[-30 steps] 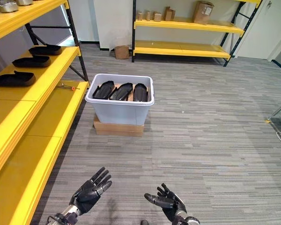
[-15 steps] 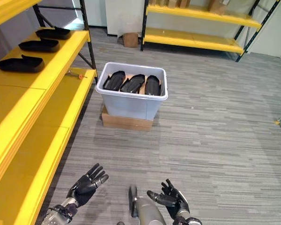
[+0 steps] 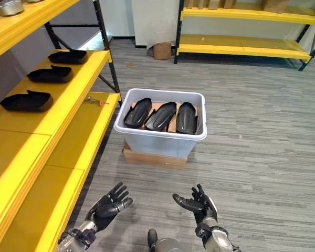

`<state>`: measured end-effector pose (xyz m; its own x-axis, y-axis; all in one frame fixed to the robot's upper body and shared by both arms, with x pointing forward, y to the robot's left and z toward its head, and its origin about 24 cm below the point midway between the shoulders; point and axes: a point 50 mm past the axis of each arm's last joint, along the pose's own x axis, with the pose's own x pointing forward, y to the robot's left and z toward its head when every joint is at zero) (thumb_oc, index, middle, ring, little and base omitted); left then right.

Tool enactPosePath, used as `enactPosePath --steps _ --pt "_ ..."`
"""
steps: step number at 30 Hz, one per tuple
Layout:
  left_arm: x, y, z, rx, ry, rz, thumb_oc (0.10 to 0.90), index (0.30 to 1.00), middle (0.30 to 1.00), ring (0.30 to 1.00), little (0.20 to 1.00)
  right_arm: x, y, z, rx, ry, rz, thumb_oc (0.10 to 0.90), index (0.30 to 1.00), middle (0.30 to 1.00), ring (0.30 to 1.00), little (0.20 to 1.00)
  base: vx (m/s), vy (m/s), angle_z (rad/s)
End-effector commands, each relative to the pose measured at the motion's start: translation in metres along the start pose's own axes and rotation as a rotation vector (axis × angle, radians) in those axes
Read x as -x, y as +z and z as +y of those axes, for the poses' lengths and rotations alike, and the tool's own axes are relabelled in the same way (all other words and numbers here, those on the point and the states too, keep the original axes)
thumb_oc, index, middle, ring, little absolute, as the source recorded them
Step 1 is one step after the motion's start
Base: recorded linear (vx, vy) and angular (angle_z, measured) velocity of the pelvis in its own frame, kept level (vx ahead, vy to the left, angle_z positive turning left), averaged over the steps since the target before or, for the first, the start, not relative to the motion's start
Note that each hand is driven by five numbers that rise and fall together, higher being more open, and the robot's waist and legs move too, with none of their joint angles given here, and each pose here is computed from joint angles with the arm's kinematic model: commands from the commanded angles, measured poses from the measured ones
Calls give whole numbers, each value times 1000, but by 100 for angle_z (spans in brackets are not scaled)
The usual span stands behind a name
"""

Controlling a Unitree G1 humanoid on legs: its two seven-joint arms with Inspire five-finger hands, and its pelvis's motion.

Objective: Move parts from the plastic box to the shelf.

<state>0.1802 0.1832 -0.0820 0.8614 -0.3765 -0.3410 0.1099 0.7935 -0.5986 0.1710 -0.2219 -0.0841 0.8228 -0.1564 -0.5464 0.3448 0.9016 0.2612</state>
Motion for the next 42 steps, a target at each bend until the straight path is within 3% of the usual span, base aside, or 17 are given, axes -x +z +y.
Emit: enactPosePath --steps 1,11,23,31,42 --pt "-8 9 -18 -13 -134 -60 900 1000 1000 1000 1000 5 19 -27 1 -151 -109 900 1000 1000 1000 1000 124 -148 -25" --pt "-19 14 -30 -44 -177 -71 900 1000 1000 1000 1000 11 16 -49 68 -354 -127 900 1000 1000 1000 1000 64 -76 -20" --pt "-23 19 -24 -94 -98 -79 900 1000 1000 1000 1000 12 13 -39 129 -245 -112 900 1000 1000 1000 1000 1 -49 -2" --pt "-8 21 -10 -80 -23 -131 900 1000 1000 1000 1000 10 18 -34 170 -187 -111 900 1000 1000 1000 1000 37 81 -10" --pt "8 10 6 -46 -48 -72 900 1000 1000 1000 1000 8 29 -28 283 64 -109 900 1000 1000 1000 1000 175 79 -28"
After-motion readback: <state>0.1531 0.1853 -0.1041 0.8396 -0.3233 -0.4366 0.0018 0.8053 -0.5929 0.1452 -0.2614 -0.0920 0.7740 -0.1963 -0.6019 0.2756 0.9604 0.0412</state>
